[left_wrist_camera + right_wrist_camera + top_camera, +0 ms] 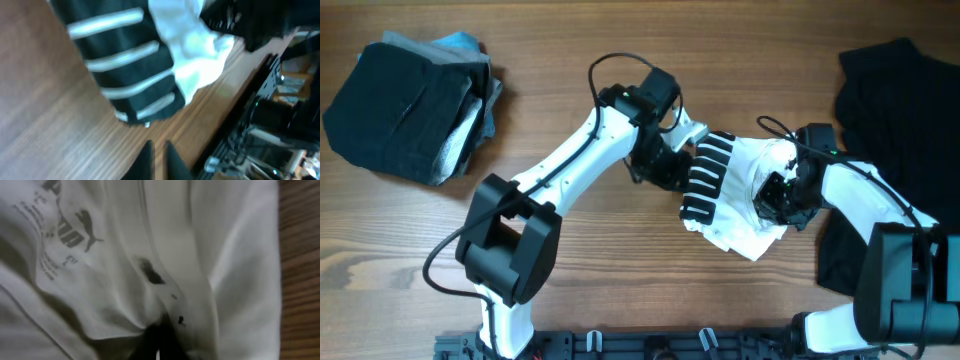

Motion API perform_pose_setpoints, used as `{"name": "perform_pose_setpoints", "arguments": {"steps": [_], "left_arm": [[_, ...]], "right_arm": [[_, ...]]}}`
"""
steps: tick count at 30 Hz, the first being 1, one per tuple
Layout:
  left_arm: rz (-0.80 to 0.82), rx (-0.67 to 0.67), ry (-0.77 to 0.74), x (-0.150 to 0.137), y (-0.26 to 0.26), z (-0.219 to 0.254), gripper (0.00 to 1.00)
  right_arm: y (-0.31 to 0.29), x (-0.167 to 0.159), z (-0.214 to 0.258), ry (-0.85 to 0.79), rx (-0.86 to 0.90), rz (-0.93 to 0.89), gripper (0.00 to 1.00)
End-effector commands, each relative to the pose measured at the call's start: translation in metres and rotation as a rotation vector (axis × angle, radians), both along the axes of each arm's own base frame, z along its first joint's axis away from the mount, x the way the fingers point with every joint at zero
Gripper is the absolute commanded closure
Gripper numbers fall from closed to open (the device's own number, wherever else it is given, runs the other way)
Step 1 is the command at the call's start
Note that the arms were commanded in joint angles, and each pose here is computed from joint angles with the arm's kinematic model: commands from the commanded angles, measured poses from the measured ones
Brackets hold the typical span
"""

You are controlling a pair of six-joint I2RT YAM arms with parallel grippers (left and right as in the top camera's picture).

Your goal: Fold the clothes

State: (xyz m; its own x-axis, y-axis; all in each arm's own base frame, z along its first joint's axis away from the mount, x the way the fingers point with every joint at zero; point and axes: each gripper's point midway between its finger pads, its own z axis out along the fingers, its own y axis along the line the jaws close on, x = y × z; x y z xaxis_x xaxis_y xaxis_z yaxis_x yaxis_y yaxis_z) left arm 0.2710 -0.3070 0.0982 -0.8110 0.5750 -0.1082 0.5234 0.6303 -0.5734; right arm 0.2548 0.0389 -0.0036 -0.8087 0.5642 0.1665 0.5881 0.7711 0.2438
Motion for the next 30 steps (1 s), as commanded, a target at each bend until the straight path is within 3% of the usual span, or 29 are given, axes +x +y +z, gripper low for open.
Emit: {"name": "perform_pose_setpoints", "arguments": {"steps": [1, 5, 7, 9, 15, 17, 21, 22, 25, 27, 30], "left_arm": [[0.041, 0.037, 0.052, -0.004, 0.015, 0.001, 0.53], [0.035, 0.065, 0.057, -0.009, 0.018, -0.006, 0.57], [0.122, 0.177, 0.056, -0.005, 0.034, -0.03, 0.78], [0.214, 0.208, 0.12, -0.013, 0.039, -0.051, 0.85], [0.58, 0.152, 0.198, 0.01, 0.027, -0.088, 0.83], [0.701, 0.136, 0.127, 0.044, 0.038, -0.095, 0.88], [0.824, -0.109, -0.122, 0.142, 0.054, -0.062, 0.91], [0.842, -0.19, -0.166, 0.168, 0.06, -0.039, 0.88], [0.696, -0.306, -0.167, 0.175, 0.054, -0.001, 0.78], [0.607, -0.308, -0.067, 0.149, 0.045, 0.002, 0.59], [0.52, -0.199, 0.047, 0.103, 0.035, -0.018, 0.18]], "right_arm": [[0.069, -0.008, -0.004, 0.001, 0.369, 0.124, 0.96], [0.076, -0.001, 0.006, -0.019, 0.362, 0.084, 0.96], [0.071, 0.01, 0.022, -0.079, 0.323, 0.074, 0.96], [0.067, 0.019, 0.042, -0.157, 0.295, 0.087, 0.96], [0.065, 0.038, 0.089, -0.437, 0.246, 0.252, 0.95], [0.059, 0.045, 0.089, -0.509, 0.184, 0.349, 0.94], [0.027, 0.075, 0.08, -0.58, -0.043, 0.335, 0.94], [0.025, 0.086, 0.078, -0.612, -0.064, 0.329, 0.92], [0.025, 0.095, 0.058, -0.591, -0.06, 0.326, 0.91], [0.025, 0.092, 0.026, -0.509, -0.05, 0.328, 0.92], [0.025, 0.078, -0.014, -0.377, -0.03, 0.308, 0.95]]}}
